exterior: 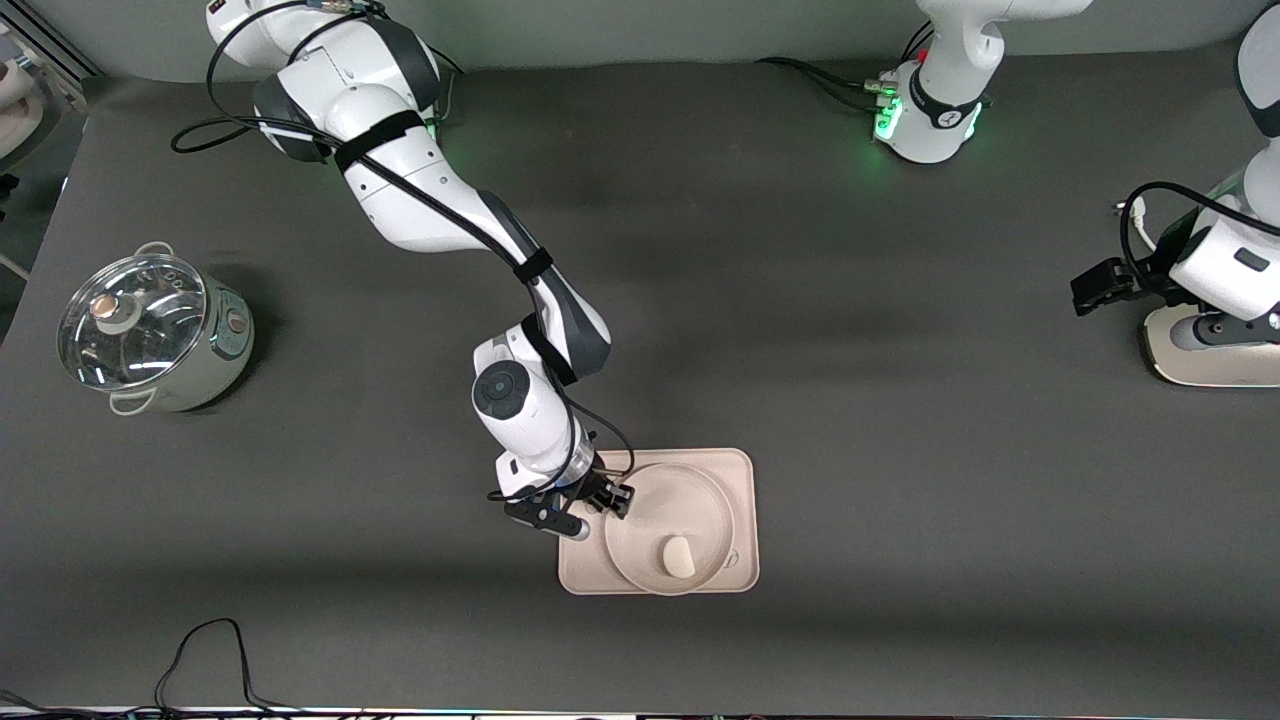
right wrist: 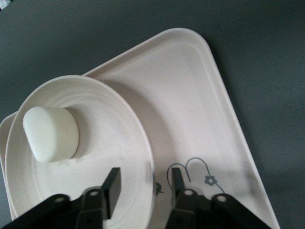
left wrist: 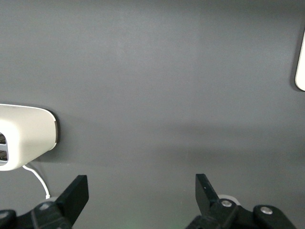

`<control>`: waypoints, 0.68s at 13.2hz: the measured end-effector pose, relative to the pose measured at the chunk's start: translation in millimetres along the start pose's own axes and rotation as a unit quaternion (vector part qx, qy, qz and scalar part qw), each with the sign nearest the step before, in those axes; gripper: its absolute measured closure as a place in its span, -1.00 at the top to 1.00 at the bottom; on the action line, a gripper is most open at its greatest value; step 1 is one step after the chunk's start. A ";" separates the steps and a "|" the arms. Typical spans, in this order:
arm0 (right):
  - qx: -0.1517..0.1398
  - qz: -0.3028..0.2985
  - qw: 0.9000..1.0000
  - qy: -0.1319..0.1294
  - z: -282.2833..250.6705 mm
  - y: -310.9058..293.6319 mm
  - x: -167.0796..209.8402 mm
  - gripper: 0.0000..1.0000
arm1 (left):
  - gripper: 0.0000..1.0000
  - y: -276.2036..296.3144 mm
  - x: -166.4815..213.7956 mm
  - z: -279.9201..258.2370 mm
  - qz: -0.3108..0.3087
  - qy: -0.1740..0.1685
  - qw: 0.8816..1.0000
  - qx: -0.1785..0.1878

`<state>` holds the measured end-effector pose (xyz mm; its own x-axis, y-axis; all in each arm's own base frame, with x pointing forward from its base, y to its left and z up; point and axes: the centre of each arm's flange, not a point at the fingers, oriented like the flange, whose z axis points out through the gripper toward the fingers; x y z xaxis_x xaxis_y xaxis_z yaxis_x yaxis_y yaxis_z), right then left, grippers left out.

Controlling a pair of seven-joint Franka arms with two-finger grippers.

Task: Place bun in plate and plate on tray
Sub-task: 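Open the right gripper and draw it back from the tray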

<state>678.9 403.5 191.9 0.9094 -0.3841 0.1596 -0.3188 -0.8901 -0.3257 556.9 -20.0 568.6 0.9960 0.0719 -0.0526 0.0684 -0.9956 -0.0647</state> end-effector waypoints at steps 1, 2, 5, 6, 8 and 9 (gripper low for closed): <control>-0.003 0.000 1.000 -0.005 -4.6 -2.2 0.9 0.33 | 1.00 0.0 0.0 0.0 0.000 0.000 1.000 0.000; -0.010 0.000 1.000 -0.014 -13.3 -5.7 3.1 0.51 | 1.00 0.0 0.0 0.0 0.000 0.000 1.000 0.000; -0.026 0.001 0.999 -0.040 -72.6 -21.6 18.7 1.00 | 1.00 0.9 -0.2 0.3 -0.001 -0.001 1.000 -0.004; -0.032 0.001 0.998 -0.050 -100.4 -27.3 23.1 1.00 | 1.00 1.2 -0.4 0.7 -0.001 -0.002 1.000 -0.006; -0.051 -0.004 0.997 -0.065 -166.3 -27.9 38.4 1.00 | 1.00 2.2 -0.7 1.7 -0.002 -0.004 1.000 -0.011; -0.062 -0.019 0.995 -0.070 -201.9 -20.1 48.6 1.00 | 1.00 2.4 -1.0 2.2 -0.002 -0.005 1.000 -0.013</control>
<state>675.5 353.3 394.3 0.9472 -0.3188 0.0353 -0.3056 -0.9303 -0.2030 555.9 -22.4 566.3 0.9952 0.0759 -0.0621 0.0736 -0.9965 -0.0385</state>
